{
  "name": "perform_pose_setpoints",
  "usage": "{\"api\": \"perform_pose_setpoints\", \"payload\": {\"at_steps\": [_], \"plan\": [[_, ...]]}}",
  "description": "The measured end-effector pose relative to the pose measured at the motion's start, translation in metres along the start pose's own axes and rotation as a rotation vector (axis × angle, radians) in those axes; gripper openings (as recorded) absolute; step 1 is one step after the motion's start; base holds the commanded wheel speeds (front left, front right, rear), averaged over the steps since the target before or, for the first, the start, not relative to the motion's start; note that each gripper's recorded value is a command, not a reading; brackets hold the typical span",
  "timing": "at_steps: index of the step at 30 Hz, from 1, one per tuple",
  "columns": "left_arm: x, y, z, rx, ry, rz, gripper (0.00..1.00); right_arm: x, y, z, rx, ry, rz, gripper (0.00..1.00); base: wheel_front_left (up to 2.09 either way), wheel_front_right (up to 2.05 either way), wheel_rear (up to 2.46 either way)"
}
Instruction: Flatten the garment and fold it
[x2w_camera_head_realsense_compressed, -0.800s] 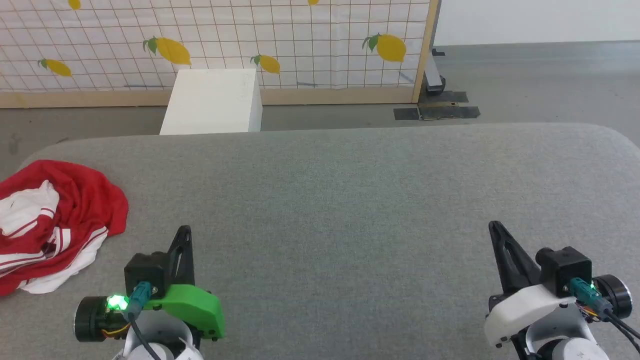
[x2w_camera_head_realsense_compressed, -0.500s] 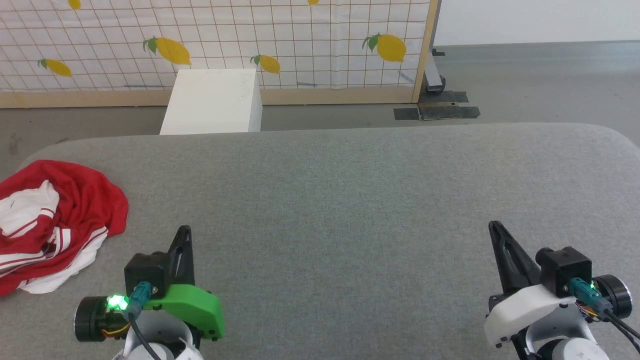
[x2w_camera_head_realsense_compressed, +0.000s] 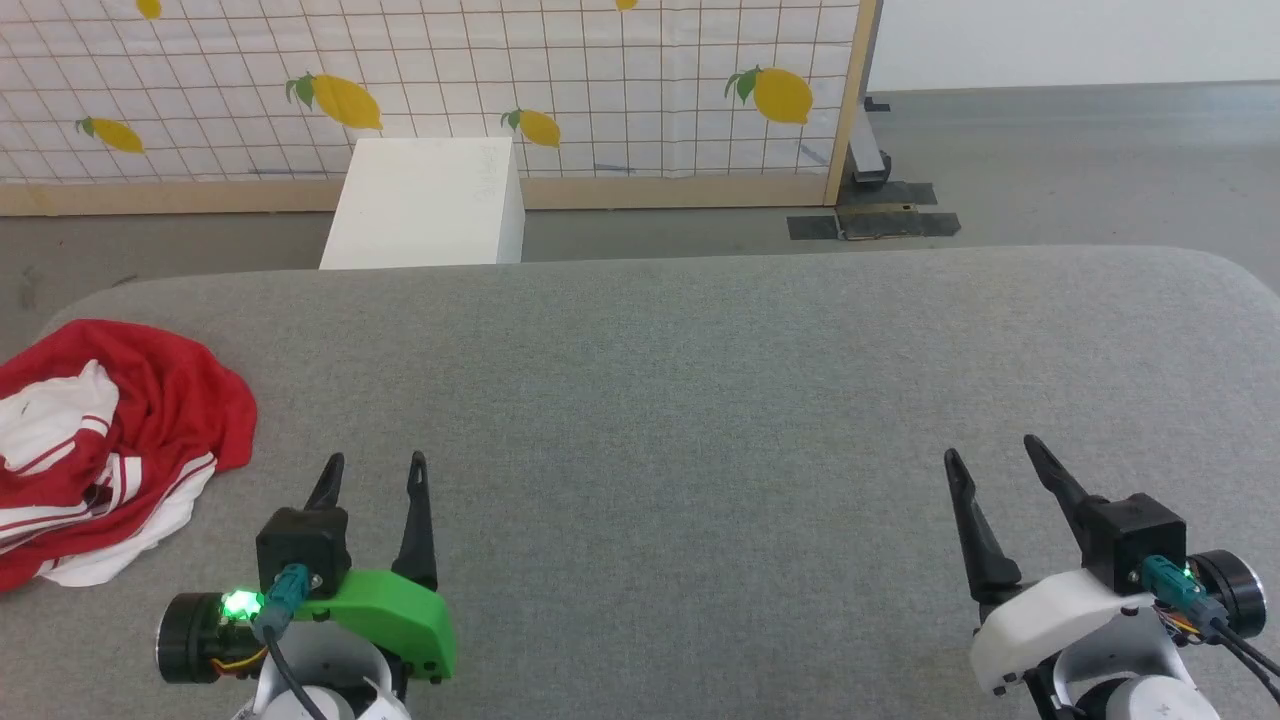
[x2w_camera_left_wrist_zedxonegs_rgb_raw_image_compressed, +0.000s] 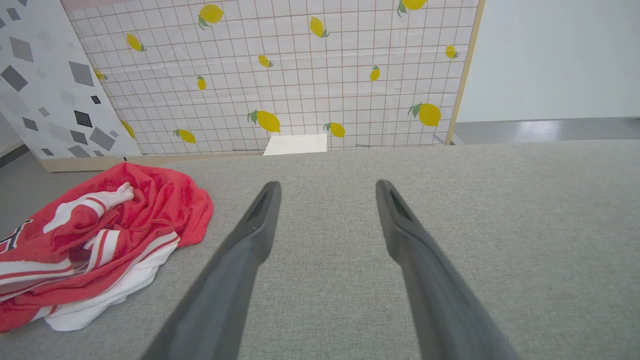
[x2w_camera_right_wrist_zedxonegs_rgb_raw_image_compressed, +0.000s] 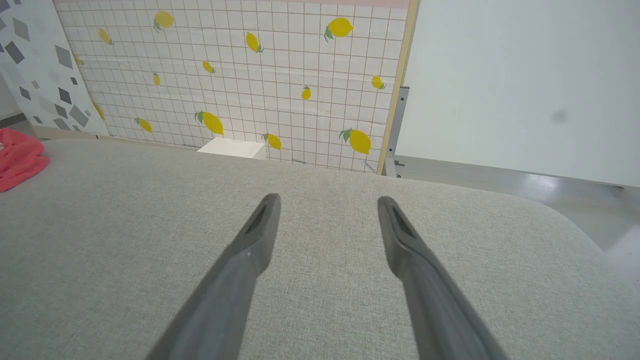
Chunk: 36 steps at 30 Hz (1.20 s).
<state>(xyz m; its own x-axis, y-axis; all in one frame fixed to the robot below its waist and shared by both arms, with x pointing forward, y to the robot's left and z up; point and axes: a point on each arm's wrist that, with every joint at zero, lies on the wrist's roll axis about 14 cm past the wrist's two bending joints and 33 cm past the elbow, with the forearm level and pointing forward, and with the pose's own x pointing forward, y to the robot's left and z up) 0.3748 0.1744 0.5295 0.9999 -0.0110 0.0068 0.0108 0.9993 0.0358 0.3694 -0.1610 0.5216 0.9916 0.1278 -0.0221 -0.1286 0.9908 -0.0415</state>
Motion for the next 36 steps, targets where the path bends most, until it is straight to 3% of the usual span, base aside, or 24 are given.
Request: {"api": "perform_pose_setpoints", "payload": {"at_steps": [15, 36], "plan": [[-0.01, 0.015, -0.002, -0.014, -0.013, 0.062, 1.0, 0.01, 0.014, 0.004, 0.002, -0.024, 0.046, 1.0, 0.0, 0.0, 0.0], [-0.043, 0.069, 0.001, -0.019, -0.046, 0.255, 1.0, 0.032, 0.066, 0.007, 0.013, -0.045, 0.202, 1.0, 0.0, 0.0, 0.0]]}}
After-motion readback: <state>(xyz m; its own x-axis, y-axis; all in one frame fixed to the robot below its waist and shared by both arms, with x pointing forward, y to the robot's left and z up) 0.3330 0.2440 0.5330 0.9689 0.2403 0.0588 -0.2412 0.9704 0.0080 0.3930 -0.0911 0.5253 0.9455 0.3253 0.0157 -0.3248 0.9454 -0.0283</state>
